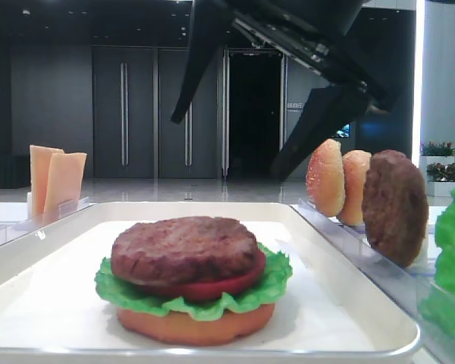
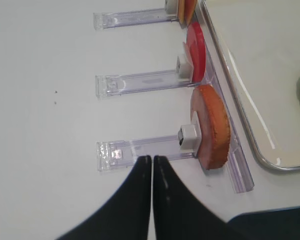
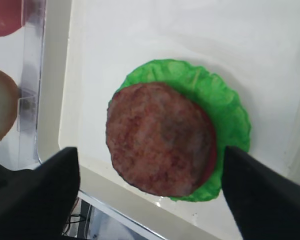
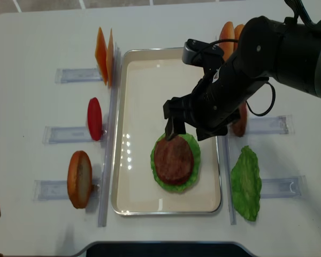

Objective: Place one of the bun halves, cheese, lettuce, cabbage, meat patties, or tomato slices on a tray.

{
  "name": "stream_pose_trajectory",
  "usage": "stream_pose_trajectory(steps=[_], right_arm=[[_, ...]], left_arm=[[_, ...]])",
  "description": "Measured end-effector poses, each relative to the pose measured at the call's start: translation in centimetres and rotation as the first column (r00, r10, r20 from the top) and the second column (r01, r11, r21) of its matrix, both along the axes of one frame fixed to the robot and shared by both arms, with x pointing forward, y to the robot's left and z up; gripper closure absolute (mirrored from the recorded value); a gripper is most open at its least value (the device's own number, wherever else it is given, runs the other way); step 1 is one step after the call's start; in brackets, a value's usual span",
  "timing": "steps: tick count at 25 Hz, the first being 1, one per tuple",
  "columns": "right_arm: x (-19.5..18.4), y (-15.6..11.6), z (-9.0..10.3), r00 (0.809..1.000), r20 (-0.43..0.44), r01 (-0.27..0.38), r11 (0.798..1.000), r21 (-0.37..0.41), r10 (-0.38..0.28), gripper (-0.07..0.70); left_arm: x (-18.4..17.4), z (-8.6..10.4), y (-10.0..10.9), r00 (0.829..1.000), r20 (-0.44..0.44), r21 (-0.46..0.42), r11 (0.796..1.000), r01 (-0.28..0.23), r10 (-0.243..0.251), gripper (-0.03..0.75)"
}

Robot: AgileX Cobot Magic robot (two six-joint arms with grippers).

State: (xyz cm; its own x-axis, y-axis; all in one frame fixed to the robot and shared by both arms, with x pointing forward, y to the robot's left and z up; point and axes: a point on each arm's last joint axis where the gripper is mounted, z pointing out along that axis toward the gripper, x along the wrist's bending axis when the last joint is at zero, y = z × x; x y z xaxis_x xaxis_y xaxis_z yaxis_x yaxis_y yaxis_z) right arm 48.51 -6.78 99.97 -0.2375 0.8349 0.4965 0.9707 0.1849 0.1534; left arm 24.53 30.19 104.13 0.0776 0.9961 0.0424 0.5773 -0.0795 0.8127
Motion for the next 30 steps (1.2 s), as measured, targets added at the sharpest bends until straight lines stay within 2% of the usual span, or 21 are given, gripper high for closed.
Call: stream_pose_trajectory(steps=[7, 11, 19, 26, 30], right_arm=[[0.8, 0.2, 2.0, 1.0, 0.026, -0.007, 1.0, -0.029, 0.007, 0.052], [1.0, -0.1, 2.8, 0.999, 0.036, 0.001, 0.996, -0.088, 0.002, 0.052], [1.8, -1.1, 5.1, 0.998, 0.061, 0.02, 0.969, -0.247, -0.005, 0.052], [2.5, -1.7, 7.9, 0.993, 0.117, 0.026, 0.945, -0.327, 0.013, 0.052], [3.3, -2.8, 8.4, 0.99, 0.137, 0.062, 0.94, -0.336, -0.016, 0.052]], left_arm=[[0.0, 0.0, 0.0, 1.0, 0.0, 0.0, 1.0, 0.0, 0.0, 0.716], [0.0, 0.0, 0.0, 1.0, 0.0, 0.0, 1.0, 0.0, 0.0, 0.716], [0.0, 0.0, 0.0, 1.0, 0.0, 0.0, 1.0, 0.0, 0.0, 0.716], [0.0, 0.0, 0.0, 1.0, 0.0, 0.0, 1.0, 0.0, 0.0, 0.716], [0.0, 0.0, 0.0, 1.0, 0.0, 0.0, 1.0, 0.0, 0.0, 0.716]])
